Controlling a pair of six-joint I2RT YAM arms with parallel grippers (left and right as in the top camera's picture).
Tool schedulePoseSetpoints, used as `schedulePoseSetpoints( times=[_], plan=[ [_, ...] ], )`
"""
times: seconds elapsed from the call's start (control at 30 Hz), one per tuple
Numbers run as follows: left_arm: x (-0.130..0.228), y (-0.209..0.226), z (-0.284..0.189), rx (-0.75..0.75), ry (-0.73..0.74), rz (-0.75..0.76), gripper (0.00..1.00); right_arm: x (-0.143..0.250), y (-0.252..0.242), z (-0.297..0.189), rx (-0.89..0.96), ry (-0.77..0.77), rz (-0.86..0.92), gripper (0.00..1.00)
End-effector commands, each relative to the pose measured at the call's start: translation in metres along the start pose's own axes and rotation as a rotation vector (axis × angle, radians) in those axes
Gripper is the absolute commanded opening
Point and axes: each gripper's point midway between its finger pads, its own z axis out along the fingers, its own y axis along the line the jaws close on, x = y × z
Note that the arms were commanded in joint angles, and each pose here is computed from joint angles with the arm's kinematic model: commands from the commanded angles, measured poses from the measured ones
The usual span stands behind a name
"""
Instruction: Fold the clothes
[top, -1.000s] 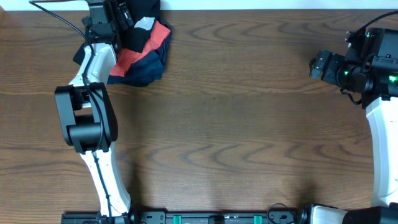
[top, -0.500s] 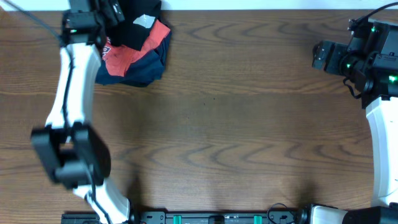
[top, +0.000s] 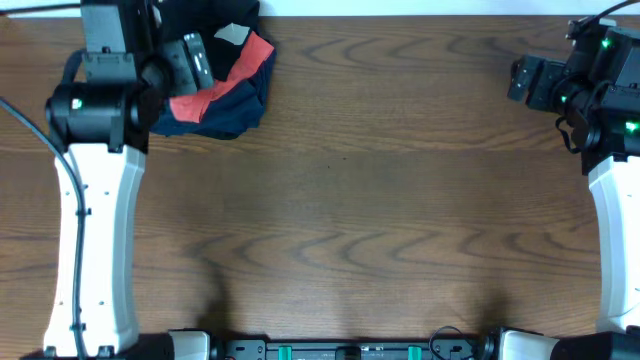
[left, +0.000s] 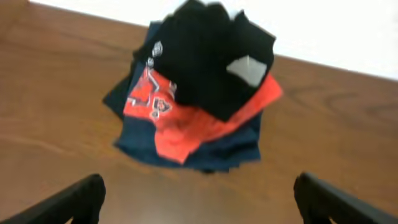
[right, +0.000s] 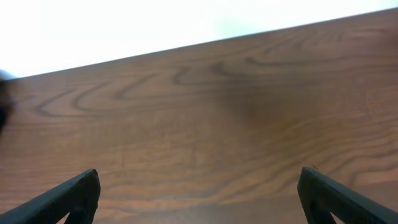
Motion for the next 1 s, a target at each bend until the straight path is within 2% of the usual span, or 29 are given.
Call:
schedulePoseSetpoints(
  times=[0.0,0.17,0.43,0.6,0.83,0.97],
  plan=[
    [0.009,0.0,-0.006,0.008,0.032,0.017,0.98,0.003,0.0,-0.004,0.009,0.01,-0.014,0.99],
    [0.031,0.004,-0.007,-0.01,0.12,0.025,0.98,0.012,-0.001,-0.004,0.013,0.049,-0.009,0.99],
    [0.034,0.005,-0.008,-0.014,0.134,0.027,0.98,0.014,-0.002,-0.005,0.015,0.058,-0.008,0.99],
    [0.054,0.013,-0.011,-0.046,0.216,0.043,0.98,0.014,-0.002,-0.005,0.015,0.058,-0.008,0.99],
    [0.041,0.011,-0.01,-0.043,0.161,0.04,0.98,0.014,-0.002,-0.005,0.015,0.058,-0.008,0.99],
    [0.004,0.001,-0.011,0.013,-0.056,0.039,0.98,0.014,-0.002,-0.005,0.014,0.058,-0.008,0.99]
  ],
)
